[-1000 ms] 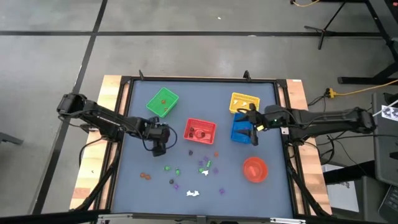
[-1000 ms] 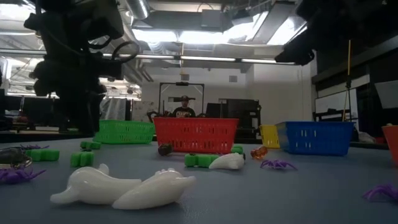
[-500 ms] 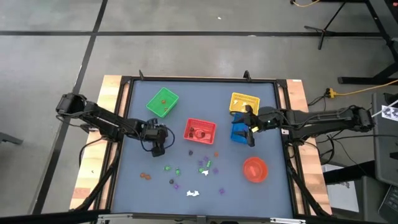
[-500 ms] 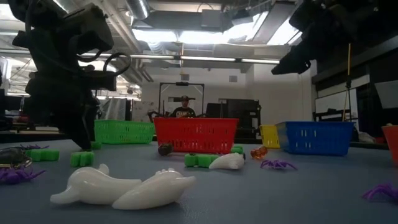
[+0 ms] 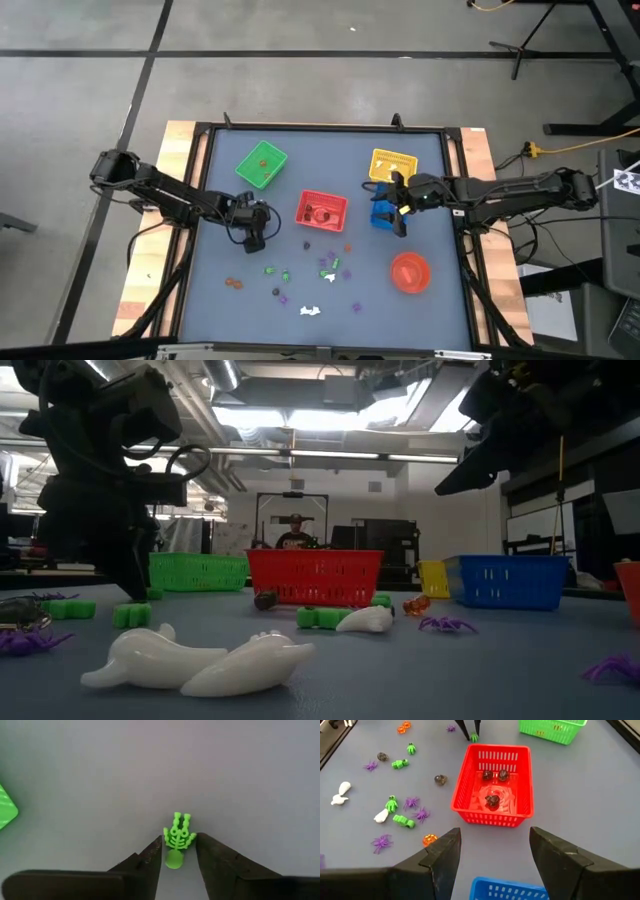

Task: Sort Halloween decoration
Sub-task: Put the green skeleton toy into the orange bin

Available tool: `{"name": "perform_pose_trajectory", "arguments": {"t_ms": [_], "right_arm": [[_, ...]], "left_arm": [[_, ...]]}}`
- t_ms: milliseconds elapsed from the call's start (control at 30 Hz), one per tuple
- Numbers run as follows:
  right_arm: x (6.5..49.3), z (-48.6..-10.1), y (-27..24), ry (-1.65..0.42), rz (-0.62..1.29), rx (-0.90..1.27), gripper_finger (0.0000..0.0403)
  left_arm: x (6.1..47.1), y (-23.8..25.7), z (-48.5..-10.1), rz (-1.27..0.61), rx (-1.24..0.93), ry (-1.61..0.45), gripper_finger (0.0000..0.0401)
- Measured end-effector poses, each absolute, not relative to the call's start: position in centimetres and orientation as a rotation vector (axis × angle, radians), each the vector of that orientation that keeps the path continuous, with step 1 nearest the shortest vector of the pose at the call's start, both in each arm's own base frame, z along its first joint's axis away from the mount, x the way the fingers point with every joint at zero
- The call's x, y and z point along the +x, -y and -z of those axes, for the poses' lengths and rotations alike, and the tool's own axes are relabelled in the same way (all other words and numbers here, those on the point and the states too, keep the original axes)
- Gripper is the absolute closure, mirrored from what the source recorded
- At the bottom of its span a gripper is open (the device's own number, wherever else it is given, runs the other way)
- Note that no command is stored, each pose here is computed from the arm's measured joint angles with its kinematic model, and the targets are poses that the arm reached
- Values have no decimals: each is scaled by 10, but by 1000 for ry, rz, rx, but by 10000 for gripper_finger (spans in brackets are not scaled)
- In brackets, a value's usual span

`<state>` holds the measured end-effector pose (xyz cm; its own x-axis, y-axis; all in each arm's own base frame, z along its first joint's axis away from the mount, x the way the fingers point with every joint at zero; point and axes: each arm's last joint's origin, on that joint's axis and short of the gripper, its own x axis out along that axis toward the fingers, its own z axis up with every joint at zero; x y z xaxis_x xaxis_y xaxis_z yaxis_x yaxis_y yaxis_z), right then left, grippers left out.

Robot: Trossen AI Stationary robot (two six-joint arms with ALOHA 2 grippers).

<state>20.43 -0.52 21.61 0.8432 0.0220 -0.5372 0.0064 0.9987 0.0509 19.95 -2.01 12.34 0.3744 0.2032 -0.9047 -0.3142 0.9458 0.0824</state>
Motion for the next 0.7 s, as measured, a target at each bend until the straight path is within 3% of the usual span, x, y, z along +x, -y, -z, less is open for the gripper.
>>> {"name": "perform_pose_trajectory", "arguments": {"t_ms": [700], "right_arm": [[204,-216,5,-569,-8,52,166]], "left_arm": [[204,20,-128,-339,-103,-1132,364]]}}
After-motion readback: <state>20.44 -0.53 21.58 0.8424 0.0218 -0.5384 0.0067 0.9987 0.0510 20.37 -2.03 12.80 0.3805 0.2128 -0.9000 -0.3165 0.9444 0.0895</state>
